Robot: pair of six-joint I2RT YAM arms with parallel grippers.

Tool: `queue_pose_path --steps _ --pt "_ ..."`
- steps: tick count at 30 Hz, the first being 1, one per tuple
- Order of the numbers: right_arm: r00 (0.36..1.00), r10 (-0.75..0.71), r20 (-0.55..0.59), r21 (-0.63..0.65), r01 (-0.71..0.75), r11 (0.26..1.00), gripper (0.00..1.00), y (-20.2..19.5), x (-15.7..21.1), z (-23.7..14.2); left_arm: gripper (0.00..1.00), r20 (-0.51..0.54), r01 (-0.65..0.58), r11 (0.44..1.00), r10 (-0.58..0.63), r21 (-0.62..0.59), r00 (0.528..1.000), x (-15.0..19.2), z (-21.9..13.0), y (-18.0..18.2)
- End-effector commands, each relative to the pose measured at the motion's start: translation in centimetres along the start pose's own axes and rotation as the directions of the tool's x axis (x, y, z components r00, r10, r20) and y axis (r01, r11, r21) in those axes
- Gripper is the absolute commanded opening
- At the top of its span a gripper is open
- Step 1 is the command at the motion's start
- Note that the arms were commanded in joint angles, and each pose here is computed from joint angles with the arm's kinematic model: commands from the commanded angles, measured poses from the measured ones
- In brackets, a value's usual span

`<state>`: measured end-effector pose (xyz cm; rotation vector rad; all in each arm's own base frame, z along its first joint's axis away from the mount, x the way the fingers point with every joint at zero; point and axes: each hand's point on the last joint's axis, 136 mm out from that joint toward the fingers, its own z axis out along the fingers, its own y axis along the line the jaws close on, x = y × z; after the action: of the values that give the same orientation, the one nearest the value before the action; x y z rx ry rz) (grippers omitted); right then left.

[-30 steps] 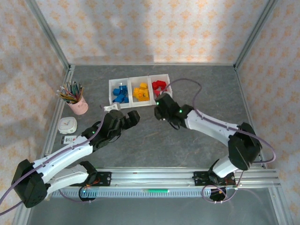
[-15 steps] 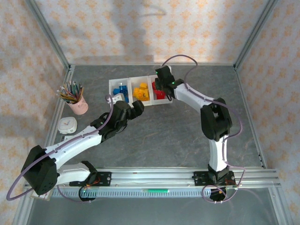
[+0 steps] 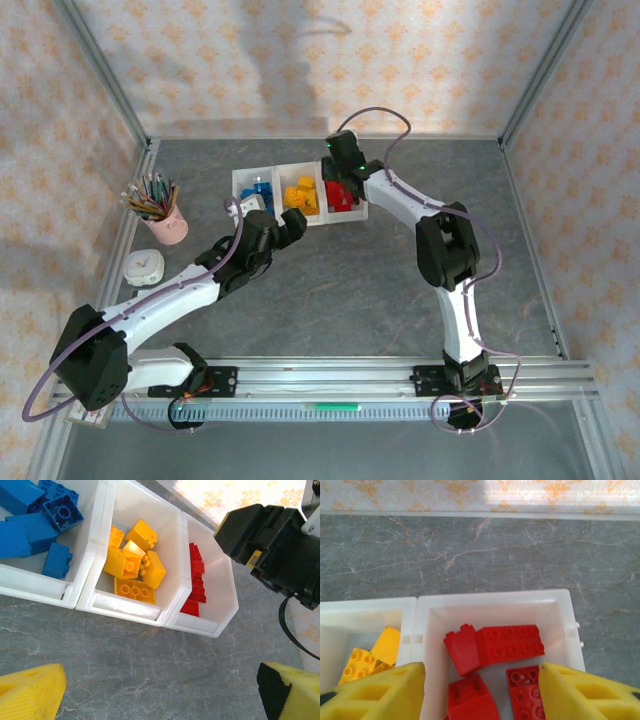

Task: Sort the legos into containers by color
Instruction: Reset both arms

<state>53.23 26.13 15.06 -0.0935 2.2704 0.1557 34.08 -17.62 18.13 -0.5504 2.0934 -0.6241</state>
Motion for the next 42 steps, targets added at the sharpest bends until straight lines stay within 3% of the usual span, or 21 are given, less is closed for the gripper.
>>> queue_pose_path --steps 1,7,11,14,19,24,27,30,34,39,40,42 --pt "0.994 0.038 0.099 -0.026 -0.035 0.999 0.65 -0.6 -3.7 -5.1 0.99 0.048 -0.003 1.0 0.002 0.019 0.999 -1.8 -0.4 -0.8" --pt "0.982 0.09 0.165 -0.028 -0.086 0.996 0.84 -3.1 -3.4 -10.4 0.99 0.107 -0.027 0.999 0.03 -0.027 0.994 -3.4 -1.8 1.3" --pt "0.964 0.15 0.22 0.046 -0.163 0.985 1.0 -7.5 -2.2 -13.7 0.99 0.194 -0.056 0.988 0.084 -0.146 0.977 -5.4 -3.3 5.1" --pt "0.935 0.184 0.303 0.193 -0.249 0.949 1.0 -13.2 -0.1 -15.7 0.99 0.287 -0.054 0.95 0.146 -0.307 0.947 -7.8 -4.8 9.8" --pt "0.854 0.231 0.466 0.385 -0.431 0.816 1.0 -23.2 5.4 -17.8 0.99 0.407 -0.027 0.841 0.288 -0.54 0.867 -11.6 -7.5 16.8" --pt "0.818 0.215 0.534 0.445 -0.488 0.751 1.0 -28.0 10.5 -16.6 0.99 0.452 -0.085 0.799 0.42 -0.595 0.787 -13.0 -7.2 19.9" --pt "0.836 0.165 0.523 0.478 -0.448 0.756 1.0 -28.9 11.2 -15.6 0.99 0.431 -0.153 0.788 0.475 -0.596 0.767 -12.8 -5.3 20.6" --pt "0.835 0.126 0.535 0.422 -0.394 0.816 1.0 -28.6 11.4 -14.6 0.99 0.421 -0.234 0.784 0.529 -0.575 0.737 -12.5 -3.6 20.3" --pt "0.835 0.13 0.534 0.31 -0.337 0.889 1.0 -28.2 11.6 -13.4 0.99 0.496 -0.302 0.808 0.559 -0.506 0.665 -12.3 -3.2 18.9" --pt "0.824 0.082 0.561 0.175 -0.214 0.961 1.0 -25.4 12.8 -14.3 1.0 0.479 -0.381 0.814 0.571 -0.439 0.667 -11.6 -1.2 18.5" --pt "0.805 0.077 0.588 0.16 -0.209 0.965 1.0 -25.2 12.8 -14.8 1.0 0.489 -0.4 0.813 0.576 -0.422 0.655 -11.3 -1.1 18.3" --pt "0.825 0.098 0.556 0.183 -0.237 0.954 1.0 -25.9 12.6 -14.0 1.0 0.489 -0.394 0.821 0.565 -0.414 0.664 -10.9 -1.1 18.8"
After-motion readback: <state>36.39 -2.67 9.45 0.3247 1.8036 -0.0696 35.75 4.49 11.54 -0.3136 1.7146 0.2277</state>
